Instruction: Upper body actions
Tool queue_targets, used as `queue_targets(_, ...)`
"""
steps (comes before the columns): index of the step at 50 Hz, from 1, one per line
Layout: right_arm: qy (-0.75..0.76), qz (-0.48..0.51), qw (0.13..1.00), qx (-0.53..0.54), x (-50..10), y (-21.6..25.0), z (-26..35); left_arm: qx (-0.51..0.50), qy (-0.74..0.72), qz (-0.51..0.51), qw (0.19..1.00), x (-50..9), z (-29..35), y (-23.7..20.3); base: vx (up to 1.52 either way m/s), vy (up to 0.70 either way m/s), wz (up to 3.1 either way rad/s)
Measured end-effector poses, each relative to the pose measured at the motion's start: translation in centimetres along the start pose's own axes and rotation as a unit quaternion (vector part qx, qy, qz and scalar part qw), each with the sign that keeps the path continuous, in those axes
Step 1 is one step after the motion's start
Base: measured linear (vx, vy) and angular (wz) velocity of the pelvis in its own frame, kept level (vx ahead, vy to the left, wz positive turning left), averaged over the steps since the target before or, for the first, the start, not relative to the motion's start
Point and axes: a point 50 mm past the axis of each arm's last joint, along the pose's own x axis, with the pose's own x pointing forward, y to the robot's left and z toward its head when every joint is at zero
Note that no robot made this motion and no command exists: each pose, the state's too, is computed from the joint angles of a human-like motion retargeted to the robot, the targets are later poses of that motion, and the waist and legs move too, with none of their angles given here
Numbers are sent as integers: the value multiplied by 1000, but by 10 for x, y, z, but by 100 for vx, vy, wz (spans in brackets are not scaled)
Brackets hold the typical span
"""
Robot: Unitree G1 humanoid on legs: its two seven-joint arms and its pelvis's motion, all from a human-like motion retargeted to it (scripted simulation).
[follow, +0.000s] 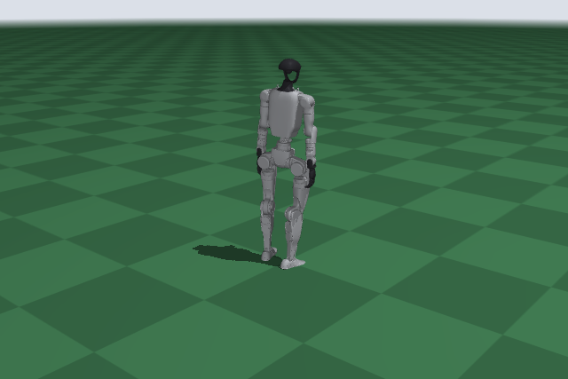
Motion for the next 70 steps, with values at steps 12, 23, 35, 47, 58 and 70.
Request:
queue_targets(12, -350, 148, 918, -116, -61, 59, 221, -51, 321, 10, 946, -70, -212, 0, 0, -1, -31)
queue_targets(23, -275, 69, 939, -195, -28, 42, 155, -64, 241, 40, 967, -34, -140, 6, 0, -1, 13)
queue_targets(35, 115, -33, 986, -120, -12, -4, -92, 1, -132, -11, 991, -9, 114, -14, 0, 0, 0)
queue_targets(47, 185, -84, 979, 0, -24, -21, -131, 7, -218, -13, 976, -18, 144, -15, -1, 0, -9)
queue_targets(58, -118, 59, 982, -138, -7, 21, 87, -87, 132, 18, 987, -10, -68, -14, 0, 0, 0)
queue_targets(70, -391, 102, 883, -238, -72, 59, 236, -119, 295, 19, 948, -57, -193, -12, 0, 0, 4)
